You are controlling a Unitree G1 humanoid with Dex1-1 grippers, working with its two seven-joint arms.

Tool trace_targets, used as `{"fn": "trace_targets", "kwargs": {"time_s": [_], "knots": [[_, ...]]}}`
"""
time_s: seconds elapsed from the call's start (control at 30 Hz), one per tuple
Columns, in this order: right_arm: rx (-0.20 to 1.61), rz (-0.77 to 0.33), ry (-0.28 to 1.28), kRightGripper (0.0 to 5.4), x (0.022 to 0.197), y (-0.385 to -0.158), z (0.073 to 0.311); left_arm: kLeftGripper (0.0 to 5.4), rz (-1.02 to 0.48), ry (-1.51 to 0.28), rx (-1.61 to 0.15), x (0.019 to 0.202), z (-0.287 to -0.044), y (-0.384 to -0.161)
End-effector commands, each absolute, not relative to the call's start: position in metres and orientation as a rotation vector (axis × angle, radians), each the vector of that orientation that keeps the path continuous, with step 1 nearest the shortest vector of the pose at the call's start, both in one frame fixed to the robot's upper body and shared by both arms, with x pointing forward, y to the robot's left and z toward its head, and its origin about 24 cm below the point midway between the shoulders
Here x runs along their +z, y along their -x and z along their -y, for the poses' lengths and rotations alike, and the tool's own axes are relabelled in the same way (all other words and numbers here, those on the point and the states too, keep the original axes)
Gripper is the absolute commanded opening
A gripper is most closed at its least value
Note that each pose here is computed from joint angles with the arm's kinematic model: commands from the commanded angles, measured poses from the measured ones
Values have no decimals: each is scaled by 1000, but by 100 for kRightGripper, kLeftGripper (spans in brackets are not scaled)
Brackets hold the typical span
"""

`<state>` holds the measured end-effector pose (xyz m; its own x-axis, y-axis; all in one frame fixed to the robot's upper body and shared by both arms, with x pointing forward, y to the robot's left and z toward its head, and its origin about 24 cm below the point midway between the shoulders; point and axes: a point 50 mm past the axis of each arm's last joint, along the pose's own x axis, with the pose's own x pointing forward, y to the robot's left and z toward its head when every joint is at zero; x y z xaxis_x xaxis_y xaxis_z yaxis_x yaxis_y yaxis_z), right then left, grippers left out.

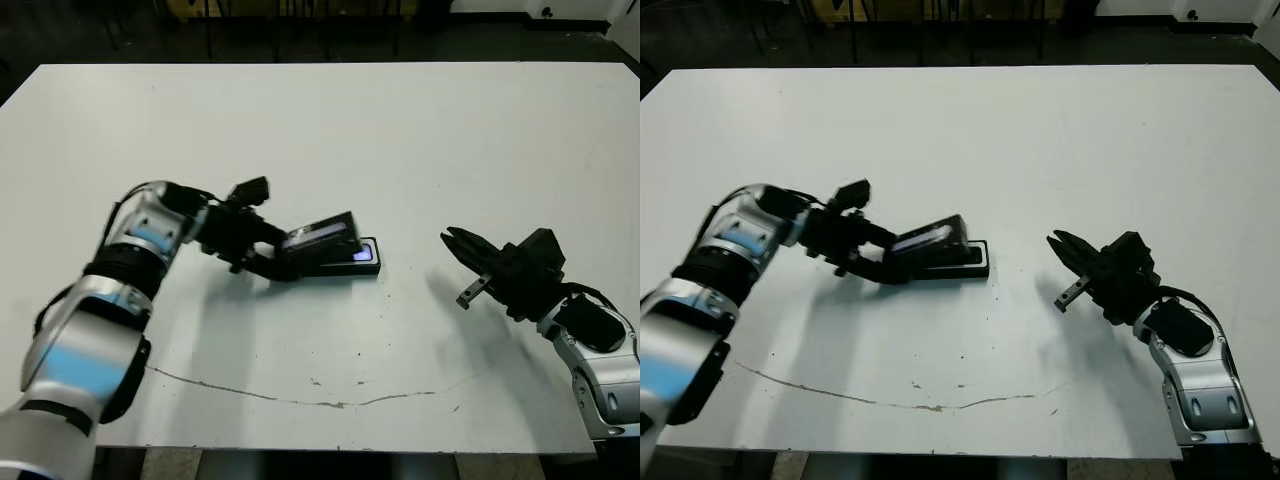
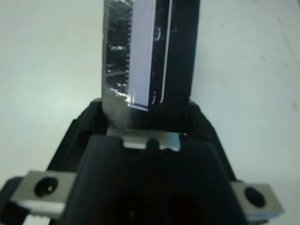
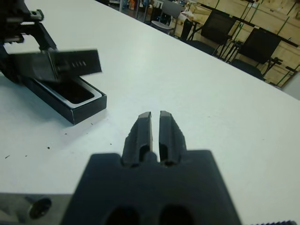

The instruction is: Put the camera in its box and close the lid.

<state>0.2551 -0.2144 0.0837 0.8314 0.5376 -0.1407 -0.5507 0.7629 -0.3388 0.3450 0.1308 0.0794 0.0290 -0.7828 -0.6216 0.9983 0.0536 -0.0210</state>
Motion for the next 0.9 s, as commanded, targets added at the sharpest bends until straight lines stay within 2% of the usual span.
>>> {"fn": "trace_targets", "kwargs": {"time_s": [0.03, 0.5, 0.7, 0.9], "knots": [[586, -65, 370, 0, 78, -252, 217, 271, -684, -493, -1476, 48, -133, -330], [597, -78, 376, 0, 77, -250, 217, 271, -709, -503, -1529, 50, -130, -329], [596, -78, 390, 0, 77, -250, 216, 271, -688, -543, -1600, 59, -112, -331], [598, -71, 380, 0, 76, -250, 214, 271, -737, -508, -1621, 58, -90, -327]]}}
